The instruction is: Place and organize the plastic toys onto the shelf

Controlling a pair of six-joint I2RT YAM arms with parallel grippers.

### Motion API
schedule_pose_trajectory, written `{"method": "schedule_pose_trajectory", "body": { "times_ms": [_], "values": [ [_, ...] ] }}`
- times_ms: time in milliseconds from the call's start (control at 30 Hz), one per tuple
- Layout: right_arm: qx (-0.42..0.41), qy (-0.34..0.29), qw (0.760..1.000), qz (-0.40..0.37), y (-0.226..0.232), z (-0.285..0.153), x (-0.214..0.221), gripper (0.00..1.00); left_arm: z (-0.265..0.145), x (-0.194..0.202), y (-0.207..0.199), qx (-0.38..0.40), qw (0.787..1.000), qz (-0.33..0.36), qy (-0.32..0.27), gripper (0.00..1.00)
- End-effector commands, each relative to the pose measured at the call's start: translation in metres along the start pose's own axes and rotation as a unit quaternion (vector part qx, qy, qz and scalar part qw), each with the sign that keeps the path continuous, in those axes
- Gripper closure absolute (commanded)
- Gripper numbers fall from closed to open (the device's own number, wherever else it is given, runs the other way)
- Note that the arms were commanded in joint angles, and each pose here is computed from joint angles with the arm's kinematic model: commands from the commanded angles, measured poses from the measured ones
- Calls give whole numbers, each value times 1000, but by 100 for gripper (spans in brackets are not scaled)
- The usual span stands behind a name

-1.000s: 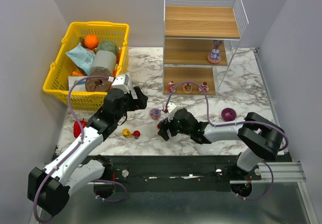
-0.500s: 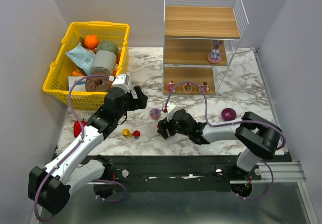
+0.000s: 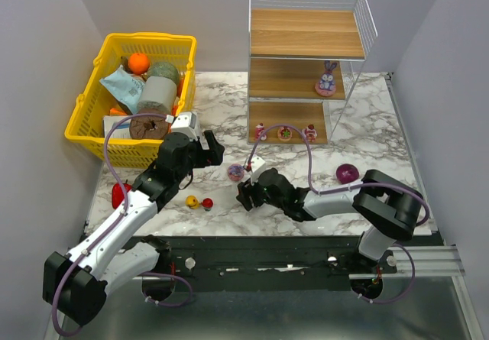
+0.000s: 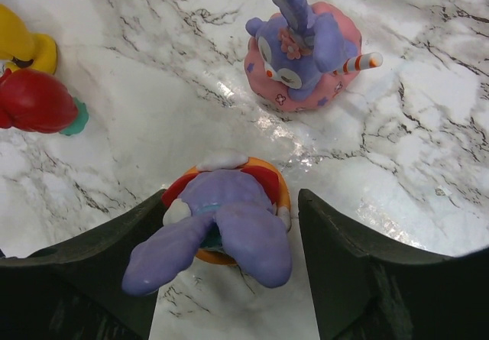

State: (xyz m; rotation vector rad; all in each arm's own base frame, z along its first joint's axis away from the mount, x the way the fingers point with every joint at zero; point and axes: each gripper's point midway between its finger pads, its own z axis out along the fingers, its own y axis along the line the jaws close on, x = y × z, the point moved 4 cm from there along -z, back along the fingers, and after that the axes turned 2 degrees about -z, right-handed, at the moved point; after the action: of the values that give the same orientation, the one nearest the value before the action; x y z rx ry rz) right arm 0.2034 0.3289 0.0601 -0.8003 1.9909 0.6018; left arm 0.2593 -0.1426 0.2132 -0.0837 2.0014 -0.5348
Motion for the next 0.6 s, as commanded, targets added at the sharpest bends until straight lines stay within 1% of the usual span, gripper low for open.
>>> {"method": "schedule_pose_trajectory", "body": {
  "times_ms": [0, 33, 133, 167, 267, 433, 500, 533, 567],
  "values": [
    [27, -45, 999, 13, 2, 1, -23, 29, 0, -7, 0, 1, 1000, 2, -7, 1],
    [32, -49, 998, 17, 2, 2, -27, 30, 0, -7, 0, 1, 1000, 2, -6, 1],
    [46, -45, 998, 23, -1, 5, -26, 41, 0, -7, 0, 2, 1000, 4, -6, 1],
    [49, -46, 997, 27, 0, 6, -28, 51, -1, -8, -1, 2, 1000, 3, -8, 1],
    [57, -41, 997, 35, -1, 4, -29, 63, -1, -8, 1, 1, 1000, 5, -8, 1],
    [94, -36, 993, 53, -7, -5, -44, 72, -2, -8, 1, 0, 1000, 2, -10, 1],
    [113, -31, 992, 53, -12, -13, -50, 72, -2, -7, 2, -2, 1000, 1, -10, 1],
    [118, -47, 990, 59, -11, -20, -67, 72, -3, -7, 2, -2, 1000, 2, -10, 1],
    [127, -51, 989, 60, -13, -26, -76, 72, -4, -7, 3, -3, 1000, 2, -12, 1]
  ]
}}
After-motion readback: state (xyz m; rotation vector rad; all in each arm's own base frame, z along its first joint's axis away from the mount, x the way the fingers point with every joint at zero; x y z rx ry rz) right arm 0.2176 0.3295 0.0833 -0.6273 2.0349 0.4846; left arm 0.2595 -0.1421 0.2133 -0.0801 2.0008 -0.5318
